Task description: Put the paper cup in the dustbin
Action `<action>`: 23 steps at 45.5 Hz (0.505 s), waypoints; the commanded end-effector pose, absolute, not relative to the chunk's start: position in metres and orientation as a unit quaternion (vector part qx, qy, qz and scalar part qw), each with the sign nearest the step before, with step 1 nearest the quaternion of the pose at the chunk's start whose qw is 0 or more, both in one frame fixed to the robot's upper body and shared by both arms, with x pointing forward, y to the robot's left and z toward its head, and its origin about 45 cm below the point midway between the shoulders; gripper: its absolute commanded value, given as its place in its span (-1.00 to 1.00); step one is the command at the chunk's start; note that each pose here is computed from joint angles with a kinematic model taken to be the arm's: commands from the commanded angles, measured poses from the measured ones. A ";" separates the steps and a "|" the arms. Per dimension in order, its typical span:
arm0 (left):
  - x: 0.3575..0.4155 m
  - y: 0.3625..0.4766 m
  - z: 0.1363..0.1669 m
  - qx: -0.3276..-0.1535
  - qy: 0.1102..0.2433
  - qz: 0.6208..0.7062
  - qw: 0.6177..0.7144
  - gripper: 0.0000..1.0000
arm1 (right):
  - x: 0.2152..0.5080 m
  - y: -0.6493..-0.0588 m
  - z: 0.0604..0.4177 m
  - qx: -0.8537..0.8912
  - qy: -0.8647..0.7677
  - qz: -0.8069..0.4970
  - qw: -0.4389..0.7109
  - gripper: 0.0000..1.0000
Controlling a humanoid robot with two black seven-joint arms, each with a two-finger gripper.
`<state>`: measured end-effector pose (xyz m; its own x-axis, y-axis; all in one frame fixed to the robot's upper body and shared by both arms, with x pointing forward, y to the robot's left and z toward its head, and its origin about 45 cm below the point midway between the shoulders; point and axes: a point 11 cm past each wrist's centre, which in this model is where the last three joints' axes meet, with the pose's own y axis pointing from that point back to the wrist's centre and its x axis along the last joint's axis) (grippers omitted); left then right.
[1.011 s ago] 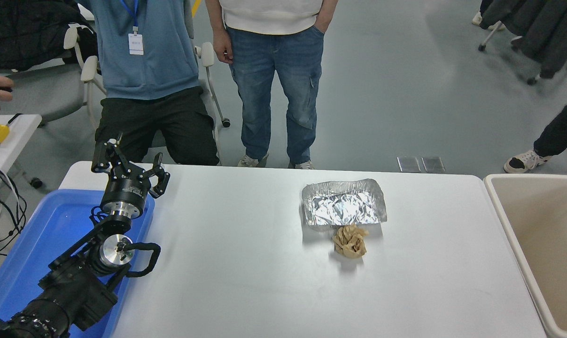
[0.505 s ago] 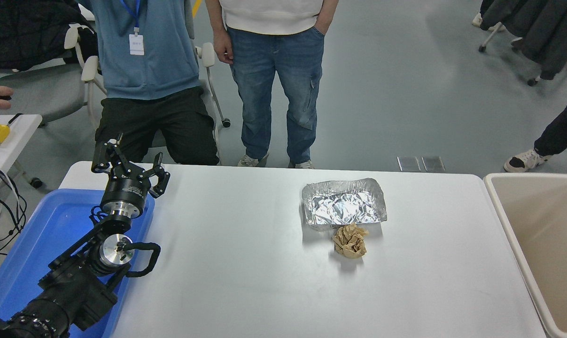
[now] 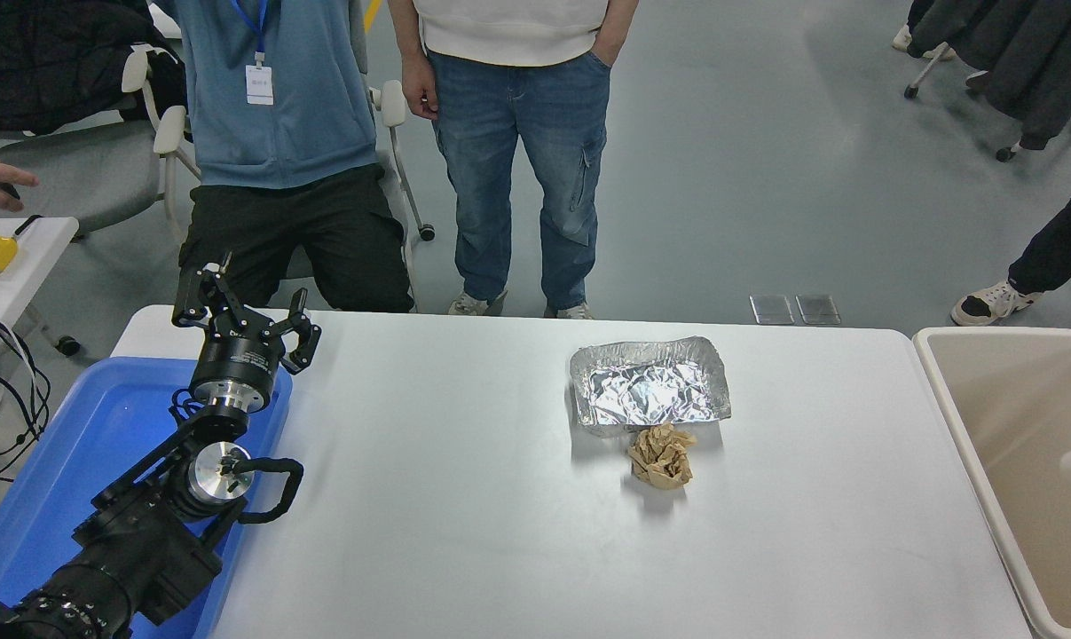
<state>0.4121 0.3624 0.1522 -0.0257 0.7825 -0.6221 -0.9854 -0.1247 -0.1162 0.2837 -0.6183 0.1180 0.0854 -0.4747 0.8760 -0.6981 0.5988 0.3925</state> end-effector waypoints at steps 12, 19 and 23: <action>0.4121 0.362 0.1521 -0.285 0.178 0.694 0.637 1.00 | 0.286 -0.618 0.120 0.433 -0.684 0.091 0.581 1.00; 0.4121 0.362 0.1520 -0.284 0.178 0.694 0.637 1.00 | 0.289 -0.617 0.121 0.433 -0.686 0.092 0.577 1.00; 0.4121 0.362 0.1520 -0.284 0.178 0.694 0.637 1.00 | 0.289 -0.617 0.122 0.432 -0.687 0.092 0.577 1.00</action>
